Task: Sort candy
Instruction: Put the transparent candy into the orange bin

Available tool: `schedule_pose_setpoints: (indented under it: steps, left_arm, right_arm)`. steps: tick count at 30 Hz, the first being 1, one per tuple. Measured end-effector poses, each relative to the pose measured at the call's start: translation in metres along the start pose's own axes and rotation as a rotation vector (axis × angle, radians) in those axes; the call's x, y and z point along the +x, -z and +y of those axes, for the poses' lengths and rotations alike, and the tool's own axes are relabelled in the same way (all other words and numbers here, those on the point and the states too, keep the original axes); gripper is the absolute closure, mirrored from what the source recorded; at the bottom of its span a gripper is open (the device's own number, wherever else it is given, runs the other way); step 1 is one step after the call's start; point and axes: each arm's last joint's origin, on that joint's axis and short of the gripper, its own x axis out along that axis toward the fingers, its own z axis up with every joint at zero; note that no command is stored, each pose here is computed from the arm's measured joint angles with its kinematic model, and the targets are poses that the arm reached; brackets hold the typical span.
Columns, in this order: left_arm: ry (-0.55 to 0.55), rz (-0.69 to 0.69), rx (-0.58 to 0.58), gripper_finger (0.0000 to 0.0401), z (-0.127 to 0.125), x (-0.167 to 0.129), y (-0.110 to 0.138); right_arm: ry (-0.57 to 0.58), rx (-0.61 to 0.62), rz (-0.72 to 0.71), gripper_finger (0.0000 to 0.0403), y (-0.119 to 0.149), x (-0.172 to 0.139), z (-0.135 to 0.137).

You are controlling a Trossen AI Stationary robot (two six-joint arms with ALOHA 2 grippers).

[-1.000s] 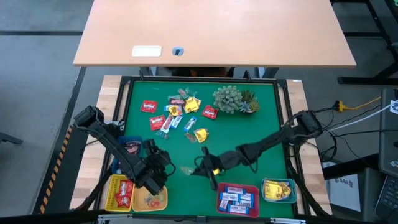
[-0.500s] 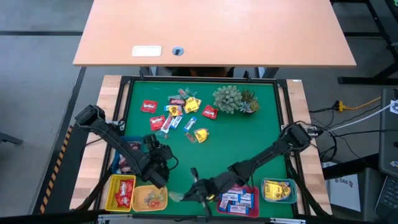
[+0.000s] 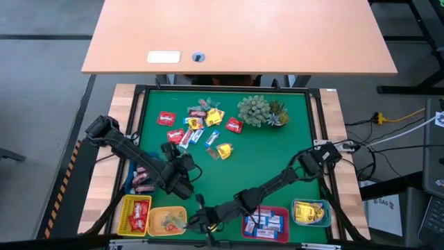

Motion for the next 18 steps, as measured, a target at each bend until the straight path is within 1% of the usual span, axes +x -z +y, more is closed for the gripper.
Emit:
schedule_pose_setpoints:
  steps: [7,13,15,18]
  left_arm:
    - [0.0,0.001,-0.001,0.021,0.0,0.0,0.0]
    - [0.001,0.0,-0.002,0.021,0.0,0.0,0.0]
    - [0.002,-0.001,-0.003,0.021,0.0,0.0,0.0]
    - [0.002,-0.001,-0.003,0.021,0.0,0.0,0.0]
  right_arm:
    - [0.036,0.008,0.024,0.0403,0.02,0.012,-0.018]
    - [0.062,0.1,0.036,0.0402,0.023,0.014,-0.03]
    - [0.066,0.107,0.044,0.0395,0.023,0.014,-0.032]
    - [0.064,0.107,0.045,0.0371,0.024,0.014,-0.032]
